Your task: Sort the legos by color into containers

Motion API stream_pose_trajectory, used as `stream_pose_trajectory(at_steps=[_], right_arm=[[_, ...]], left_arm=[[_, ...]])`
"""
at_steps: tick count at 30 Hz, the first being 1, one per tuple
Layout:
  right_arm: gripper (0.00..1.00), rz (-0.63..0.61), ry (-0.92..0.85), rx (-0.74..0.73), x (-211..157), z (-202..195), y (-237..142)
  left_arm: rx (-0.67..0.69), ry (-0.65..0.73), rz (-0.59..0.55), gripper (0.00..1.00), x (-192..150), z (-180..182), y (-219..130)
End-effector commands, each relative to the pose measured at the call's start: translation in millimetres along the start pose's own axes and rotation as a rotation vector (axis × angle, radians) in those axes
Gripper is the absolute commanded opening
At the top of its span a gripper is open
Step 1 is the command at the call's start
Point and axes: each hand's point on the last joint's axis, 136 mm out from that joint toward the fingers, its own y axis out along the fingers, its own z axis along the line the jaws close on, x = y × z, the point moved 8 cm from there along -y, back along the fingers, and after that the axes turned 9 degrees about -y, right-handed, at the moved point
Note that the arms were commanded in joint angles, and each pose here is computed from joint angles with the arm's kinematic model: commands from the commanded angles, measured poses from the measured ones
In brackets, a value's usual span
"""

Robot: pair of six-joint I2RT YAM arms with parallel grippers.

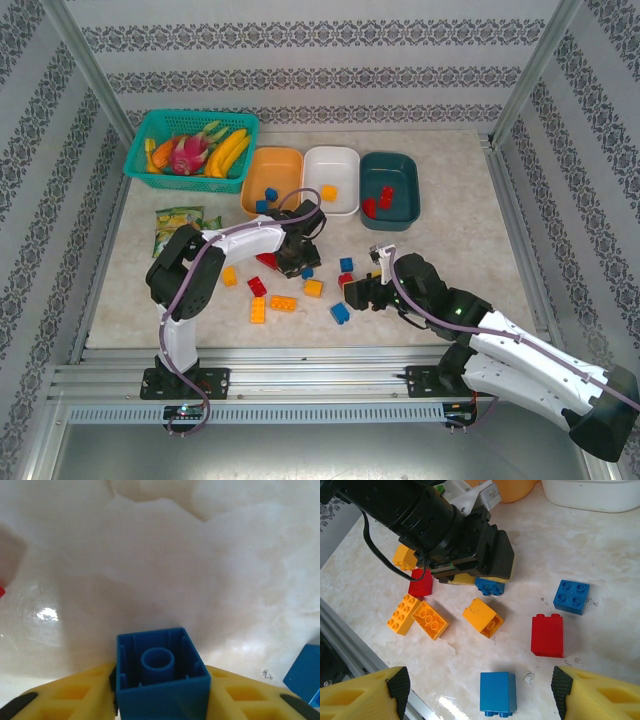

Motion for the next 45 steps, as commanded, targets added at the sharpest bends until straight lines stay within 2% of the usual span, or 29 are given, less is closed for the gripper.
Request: stream_pose_trajectory(at_steps=[1,4,9,13,18,23,27,38,45], right_arm=[[0.77,-0.031,-0.003,0.002,8.8,3.7,-2.0],[0.76,-0.041,-0.006,0.003,14.1,5.1,-2.5],[0.76,-0.082,-0.028,-0.002,37.9,10.9,-6.6],[0.76,-0.115,-0.037,0.004,66.9,17.3,-3.4],[0.76,-0.143,-0.004,0.021,104.8,25.2,10.1],[0.76,-0.146,0.102,0.024,132.7,18.1,32.2],[0.75,-0.146,0.168,0.015,149.1,9.2,45.9],[0.75,-0.104,0.279,0.011,151.8,-7.5,65.3],[0.75,-0.096,0.292,0.011,148.4,-9.7,68.9]], left_arm=[[-0.004,0.009,-0.035,0.38,1.0,-7.6,-4.9],[0.004,0.032,-0.066,0.32,1.4,-9.3,-17.5],[-0.016,0.103,-0.182,0.29,16.3,-18.2,-73.7],[-0.045,0.137,-0.231,0.29,49.0,-18.4,-114.7],[-0.065,0.175,-0.231,0.29,104.6,-21.1,-134.6],[-0.061,0.211,-0.238,0.3,152.8,-29.8,-122.4],[-0.049,0.233,-0.213,0.3,173.3,-37.1,-98.5],[0.026,0.235,-0.143,0.35,185.2,-32.1,-43.9],[0.052,0.243,-0.122,0.49,185.4,-29.9,-35.3]])
